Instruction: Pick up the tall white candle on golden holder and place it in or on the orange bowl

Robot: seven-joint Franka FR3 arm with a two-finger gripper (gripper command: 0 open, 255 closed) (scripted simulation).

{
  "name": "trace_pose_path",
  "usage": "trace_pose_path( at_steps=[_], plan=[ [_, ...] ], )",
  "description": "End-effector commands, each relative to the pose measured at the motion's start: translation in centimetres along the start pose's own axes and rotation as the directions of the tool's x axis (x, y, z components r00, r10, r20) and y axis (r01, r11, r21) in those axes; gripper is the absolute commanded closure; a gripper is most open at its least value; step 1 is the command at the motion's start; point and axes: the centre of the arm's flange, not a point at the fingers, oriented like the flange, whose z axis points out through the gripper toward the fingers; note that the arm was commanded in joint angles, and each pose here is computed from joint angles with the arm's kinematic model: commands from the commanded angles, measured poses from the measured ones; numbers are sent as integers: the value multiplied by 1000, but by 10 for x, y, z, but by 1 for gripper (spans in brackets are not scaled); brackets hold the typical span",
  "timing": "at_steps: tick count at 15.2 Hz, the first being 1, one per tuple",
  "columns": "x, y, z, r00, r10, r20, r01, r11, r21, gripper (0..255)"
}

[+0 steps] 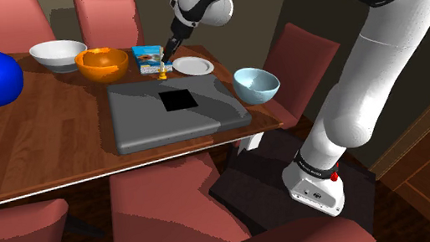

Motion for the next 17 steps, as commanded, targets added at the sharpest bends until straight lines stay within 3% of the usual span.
trace_pose_path(
  at_steps=[1, 6, 14, 15, 17],
  plan=[
    [2, 2, 11, 1000, -6, -6, 6, 1000, 1, 0],
    [2, 2, 40, 1000, -6, -6, 6, 1000, 1, 0],
    [2, 2, 40, 1000, -6, -6, 6, 1000, 1, 0],
    [2, 2, 40, 1000, -6, -6, 6, 1000, 1, 255],
    [2, 2, 40, 1000, -6, -6, 6, 1000, 1, 255]
  ],
)
